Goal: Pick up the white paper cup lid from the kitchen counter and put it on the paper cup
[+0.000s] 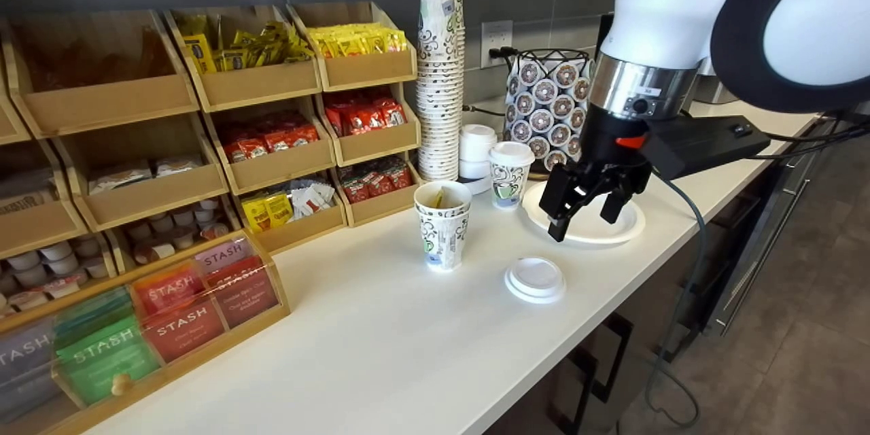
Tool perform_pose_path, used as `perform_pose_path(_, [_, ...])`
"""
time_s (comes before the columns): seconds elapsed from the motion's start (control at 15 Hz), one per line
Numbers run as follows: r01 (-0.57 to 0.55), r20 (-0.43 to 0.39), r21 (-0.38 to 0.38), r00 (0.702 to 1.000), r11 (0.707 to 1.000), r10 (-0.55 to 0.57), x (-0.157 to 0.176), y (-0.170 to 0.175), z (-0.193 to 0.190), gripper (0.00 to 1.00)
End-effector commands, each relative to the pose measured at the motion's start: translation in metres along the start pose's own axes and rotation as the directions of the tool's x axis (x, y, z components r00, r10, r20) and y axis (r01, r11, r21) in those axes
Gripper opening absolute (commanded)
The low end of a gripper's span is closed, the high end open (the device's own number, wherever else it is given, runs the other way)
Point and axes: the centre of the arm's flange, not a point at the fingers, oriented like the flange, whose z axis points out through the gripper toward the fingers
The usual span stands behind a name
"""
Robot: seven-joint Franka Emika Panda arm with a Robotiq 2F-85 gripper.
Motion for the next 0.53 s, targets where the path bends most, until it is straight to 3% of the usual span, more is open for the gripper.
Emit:
perform_pose_path(0.0, [0.016, 0.022, 0.004, 1.0, 1.0, -0.016, 0.02, -0.005, 0.021, 1.0])
perform_pose_path(0.47, [0.019, 0.076, 0.016, 0.997, 1.0, -0.02, 0.039, -0.006, 0.065, 1.0])
